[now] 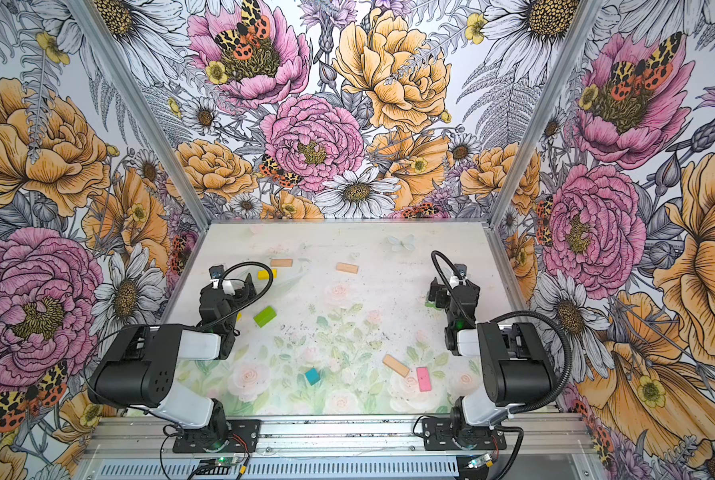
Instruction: Build the wood block tower
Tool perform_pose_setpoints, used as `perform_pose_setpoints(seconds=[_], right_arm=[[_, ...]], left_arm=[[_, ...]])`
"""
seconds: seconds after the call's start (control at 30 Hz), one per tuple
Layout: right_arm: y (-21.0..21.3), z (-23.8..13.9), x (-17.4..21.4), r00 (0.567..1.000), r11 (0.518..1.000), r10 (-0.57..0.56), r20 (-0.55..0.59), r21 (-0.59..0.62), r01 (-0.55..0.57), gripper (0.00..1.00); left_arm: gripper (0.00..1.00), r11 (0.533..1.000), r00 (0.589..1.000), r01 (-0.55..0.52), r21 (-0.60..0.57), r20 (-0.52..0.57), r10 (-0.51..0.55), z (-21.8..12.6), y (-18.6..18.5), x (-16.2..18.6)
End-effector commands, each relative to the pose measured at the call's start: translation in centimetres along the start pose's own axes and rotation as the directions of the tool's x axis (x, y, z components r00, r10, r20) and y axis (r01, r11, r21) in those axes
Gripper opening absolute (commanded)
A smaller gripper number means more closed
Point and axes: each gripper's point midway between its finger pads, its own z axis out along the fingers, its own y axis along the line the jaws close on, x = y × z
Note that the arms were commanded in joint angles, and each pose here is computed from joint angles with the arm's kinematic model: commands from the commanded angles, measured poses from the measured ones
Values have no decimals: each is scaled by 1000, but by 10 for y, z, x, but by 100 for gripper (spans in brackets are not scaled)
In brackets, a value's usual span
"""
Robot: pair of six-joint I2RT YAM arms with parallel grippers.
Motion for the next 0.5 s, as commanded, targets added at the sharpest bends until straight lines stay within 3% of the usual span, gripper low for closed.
perform_pose_setpoints(seconds=[0.0, 0.27, 0.33, 0.4, 0.47], right_arm=[[4, 2, -15, 999, 1000, -7, 39, -5, 7, 100], [1, 1, -19, 999, 1000, -11, 49, 17, 10, 100], [-6, -4, -32, 999, 993, -25, 40, 117, 20, 100], [-24, -11, -49, 999, 957, -7, -32, 290, 16, 100], [-28, -13, -67, 994, 941, 57, -91, 337, -23, 100]], left_arm=[[99, 1000, 999, 20, 19, 28, -20, 2, -2, -10], [98, 1000, 1000, 17, 19, 8, -17, 1, -2, -22], [95, 1000, 999, 19, -13, -27, -19, -2, 1, -34], [94, 996, 999, 38, -80, -34, -41, -11, 7, -49], [95, 989, 993, 112, -96, -28, -116, -19, 4, -65]])
